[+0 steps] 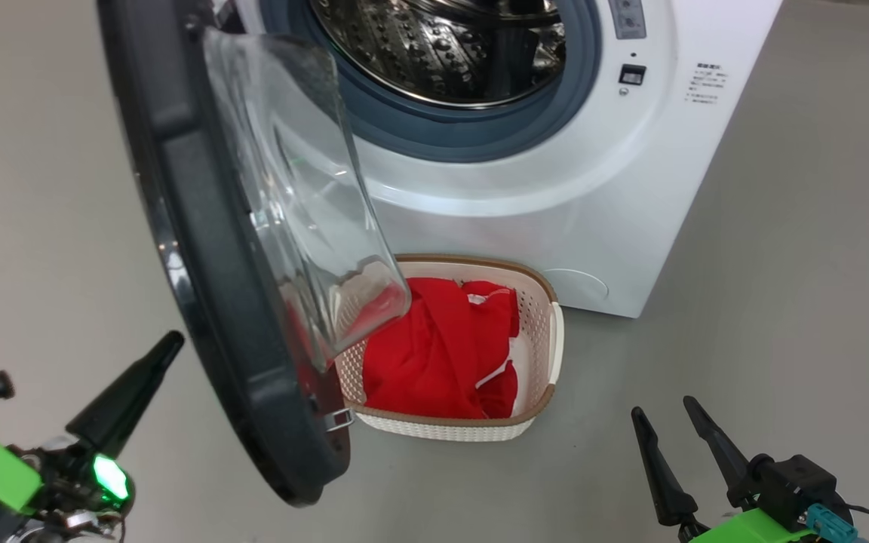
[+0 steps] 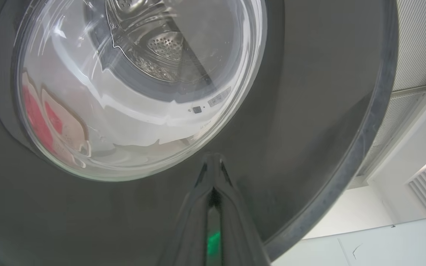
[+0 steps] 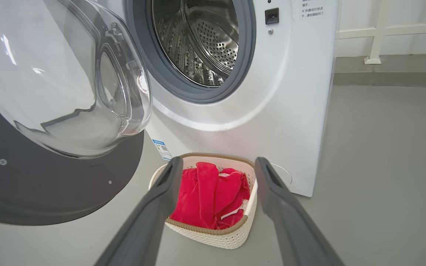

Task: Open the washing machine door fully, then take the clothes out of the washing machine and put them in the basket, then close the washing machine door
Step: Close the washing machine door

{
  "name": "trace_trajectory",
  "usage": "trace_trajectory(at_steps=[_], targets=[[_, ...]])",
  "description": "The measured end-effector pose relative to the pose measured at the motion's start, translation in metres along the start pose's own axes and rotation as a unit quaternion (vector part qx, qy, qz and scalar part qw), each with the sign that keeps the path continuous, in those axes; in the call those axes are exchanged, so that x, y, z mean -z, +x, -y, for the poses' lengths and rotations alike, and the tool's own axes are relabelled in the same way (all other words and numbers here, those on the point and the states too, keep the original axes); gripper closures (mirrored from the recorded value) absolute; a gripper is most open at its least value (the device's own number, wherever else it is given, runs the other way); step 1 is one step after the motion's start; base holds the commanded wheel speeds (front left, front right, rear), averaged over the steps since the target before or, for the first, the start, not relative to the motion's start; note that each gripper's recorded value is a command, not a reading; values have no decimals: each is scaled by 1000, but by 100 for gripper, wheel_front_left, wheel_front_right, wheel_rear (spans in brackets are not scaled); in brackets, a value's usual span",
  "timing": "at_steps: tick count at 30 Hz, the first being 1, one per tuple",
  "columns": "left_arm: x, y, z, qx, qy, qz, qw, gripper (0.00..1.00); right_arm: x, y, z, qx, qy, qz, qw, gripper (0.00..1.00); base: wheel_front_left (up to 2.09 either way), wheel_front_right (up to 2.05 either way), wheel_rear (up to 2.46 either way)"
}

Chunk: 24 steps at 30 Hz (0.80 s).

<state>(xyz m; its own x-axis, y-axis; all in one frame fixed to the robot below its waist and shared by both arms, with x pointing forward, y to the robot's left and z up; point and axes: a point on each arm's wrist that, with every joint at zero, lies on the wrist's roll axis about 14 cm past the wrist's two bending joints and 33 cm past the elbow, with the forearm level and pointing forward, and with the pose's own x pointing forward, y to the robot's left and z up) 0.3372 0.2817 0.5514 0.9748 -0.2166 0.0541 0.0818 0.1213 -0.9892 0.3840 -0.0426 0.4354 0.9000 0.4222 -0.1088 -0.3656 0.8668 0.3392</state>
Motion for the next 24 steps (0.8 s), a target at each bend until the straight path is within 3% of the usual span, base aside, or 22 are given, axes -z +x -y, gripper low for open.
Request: trace_trajectory(at_steps=[7, 24], targets=[[27, 23, 3, 9, 5, -50, 999, 100, -4, 0, 11, 16, 2, 8, 1000, 0, 0, 0, 0], [65, 74, 12, 23, 34, -87, 995, 100, -9, -4, 31, 47, 6, 18, 999, 0, 0, 0, 0]])
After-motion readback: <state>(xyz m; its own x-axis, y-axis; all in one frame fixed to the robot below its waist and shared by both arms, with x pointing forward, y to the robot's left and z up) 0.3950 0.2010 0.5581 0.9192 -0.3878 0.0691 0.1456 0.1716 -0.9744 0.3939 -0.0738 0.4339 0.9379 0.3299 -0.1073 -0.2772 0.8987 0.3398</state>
